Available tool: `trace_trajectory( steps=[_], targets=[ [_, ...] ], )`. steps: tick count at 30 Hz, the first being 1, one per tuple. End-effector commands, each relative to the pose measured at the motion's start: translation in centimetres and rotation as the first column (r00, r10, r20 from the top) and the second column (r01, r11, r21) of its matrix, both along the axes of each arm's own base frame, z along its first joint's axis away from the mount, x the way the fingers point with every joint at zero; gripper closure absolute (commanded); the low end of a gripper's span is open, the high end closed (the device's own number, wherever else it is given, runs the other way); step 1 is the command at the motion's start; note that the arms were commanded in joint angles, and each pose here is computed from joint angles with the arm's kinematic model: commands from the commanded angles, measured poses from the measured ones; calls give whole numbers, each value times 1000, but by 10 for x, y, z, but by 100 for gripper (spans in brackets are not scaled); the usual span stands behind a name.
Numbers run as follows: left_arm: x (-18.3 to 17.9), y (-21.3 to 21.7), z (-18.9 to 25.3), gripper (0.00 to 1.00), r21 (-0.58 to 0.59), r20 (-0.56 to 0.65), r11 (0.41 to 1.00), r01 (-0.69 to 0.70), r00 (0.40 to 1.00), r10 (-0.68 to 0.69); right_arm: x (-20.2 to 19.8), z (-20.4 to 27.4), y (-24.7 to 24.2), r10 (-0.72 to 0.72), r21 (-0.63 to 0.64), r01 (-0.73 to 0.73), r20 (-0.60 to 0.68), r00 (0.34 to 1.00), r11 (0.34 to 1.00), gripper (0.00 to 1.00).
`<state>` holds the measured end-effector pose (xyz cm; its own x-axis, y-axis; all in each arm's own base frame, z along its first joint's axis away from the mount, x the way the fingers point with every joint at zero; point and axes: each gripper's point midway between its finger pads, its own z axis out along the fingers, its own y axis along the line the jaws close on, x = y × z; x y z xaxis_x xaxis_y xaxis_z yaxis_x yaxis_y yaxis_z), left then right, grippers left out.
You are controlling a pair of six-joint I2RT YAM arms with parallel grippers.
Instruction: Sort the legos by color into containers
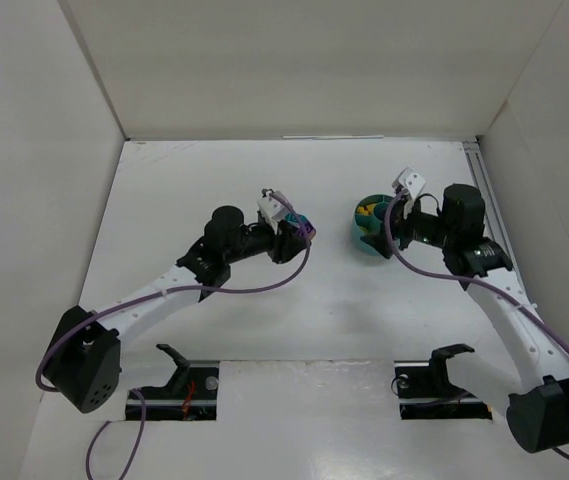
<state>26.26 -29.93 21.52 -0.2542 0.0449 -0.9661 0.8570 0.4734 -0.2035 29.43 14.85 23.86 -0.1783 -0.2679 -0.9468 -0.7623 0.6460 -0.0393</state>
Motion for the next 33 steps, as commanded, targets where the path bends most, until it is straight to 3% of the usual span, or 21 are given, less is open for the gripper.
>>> trace_trajectory(
  steps=[1,5,11,21,30,33],
  targets=[
    [-12,-7,23,100,-5,163,995,96,982,-94,-36,45,46,216,184,-211,-11,976,960,18],
    [-15,-22,19,100,41,207,995,94,973,-100,-38,45,64,246,268,-205,-130,960,941,18],
    [-3,-29,10,100,102,252,991,-83,966,55,-39,54,85,267,343,-181,-221,938,922,18],
    [7,-35,11,100,102,289,964,-247,934,209,-30,51,96,202,353,-88,-301,932,931,26],
    [8,-38,16,100,91,287,959,-270,929,234,-10,29,96,124,304,-14,-347,930,953,32],
    [8,-39,18,100,82,290,959,-271,927,237,-9,21,100,131,299,-18,-360,924,954,40]
  ],
)
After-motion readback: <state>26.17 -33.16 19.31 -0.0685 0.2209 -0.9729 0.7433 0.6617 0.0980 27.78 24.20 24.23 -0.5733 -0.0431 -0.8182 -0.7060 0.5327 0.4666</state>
